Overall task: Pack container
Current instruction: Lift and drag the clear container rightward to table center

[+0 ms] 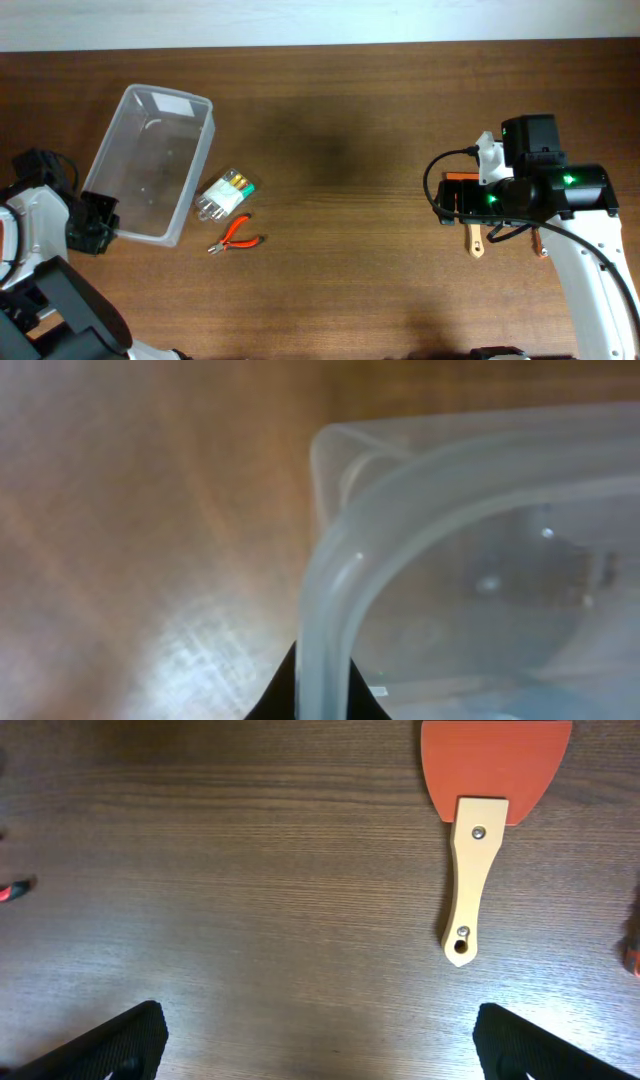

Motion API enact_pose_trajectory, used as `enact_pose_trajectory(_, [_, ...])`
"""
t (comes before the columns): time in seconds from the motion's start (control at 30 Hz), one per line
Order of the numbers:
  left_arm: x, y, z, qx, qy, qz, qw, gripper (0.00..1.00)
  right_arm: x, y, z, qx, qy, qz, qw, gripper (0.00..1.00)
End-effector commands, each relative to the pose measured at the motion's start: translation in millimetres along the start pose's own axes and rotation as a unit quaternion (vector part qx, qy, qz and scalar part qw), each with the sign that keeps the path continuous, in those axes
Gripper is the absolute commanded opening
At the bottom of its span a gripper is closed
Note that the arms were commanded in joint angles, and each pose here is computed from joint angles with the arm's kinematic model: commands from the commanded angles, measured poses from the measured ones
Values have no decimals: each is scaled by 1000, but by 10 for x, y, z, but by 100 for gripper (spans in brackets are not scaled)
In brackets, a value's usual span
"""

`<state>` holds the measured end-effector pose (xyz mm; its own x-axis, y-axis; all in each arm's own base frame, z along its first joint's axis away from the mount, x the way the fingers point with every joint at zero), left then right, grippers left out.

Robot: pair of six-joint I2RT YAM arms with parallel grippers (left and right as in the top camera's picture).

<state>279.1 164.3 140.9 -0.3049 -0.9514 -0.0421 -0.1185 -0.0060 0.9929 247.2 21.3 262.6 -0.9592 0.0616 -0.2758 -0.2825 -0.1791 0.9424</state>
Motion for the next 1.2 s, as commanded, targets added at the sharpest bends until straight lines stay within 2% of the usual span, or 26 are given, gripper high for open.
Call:
enact_pose_trajectory(0.0, [64,333,-242,63,-80,-38,994,2,-51,48,-35,21,6,-14,1000,99])
enact_pose_trajectory(0.2, [260,903,-700,131,-201,-110,965,2,-59,48,-38,23,6,-16,1000,99])
enact_pose_trajectory(0.37, [549,1261,-1007,167,-265,-149,938,2,-58,48,-38,23,6,-16,1000,99])
enact_pose_trajectory(0.6, [1124,1374,-1312,196,-349,-135,906,2,-58,48,-41,25,6,-16,1000,99])
enact_pose_trajectory(0.73, [1602,1362,-1435,200,-447,-119,864,2,-62,49,-47,28,6,-17,999,99])
enact_pose_trajectory(0.9, [2160,1291,-1428,157,-601,-117,775,2,-82,49,-45,28,6,-23,999,99])
enact_pose_trajectory(1.03, [2312,1080,-1352,97,-638,-107,756,2,-83,49,-46,28,5,-24,999,99])
enact_pose_trajectory(1.17, [2339,779,-1323,61,-647,-74,756,2,-86,52,-81,47,2,-26,999,99])
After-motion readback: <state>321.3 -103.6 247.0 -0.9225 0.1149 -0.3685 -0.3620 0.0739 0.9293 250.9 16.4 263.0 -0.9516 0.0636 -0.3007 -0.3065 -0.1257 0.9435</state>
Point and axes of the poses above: each gripper's point midway between its finger pads, its own y axis back along the fingers, its own z axis along the line the jaws close on, x = y × z, the point moved 8 cm from there along y, back along the fingers, and after that the axes turned 1 degree about -y, right-handed, at the moved point
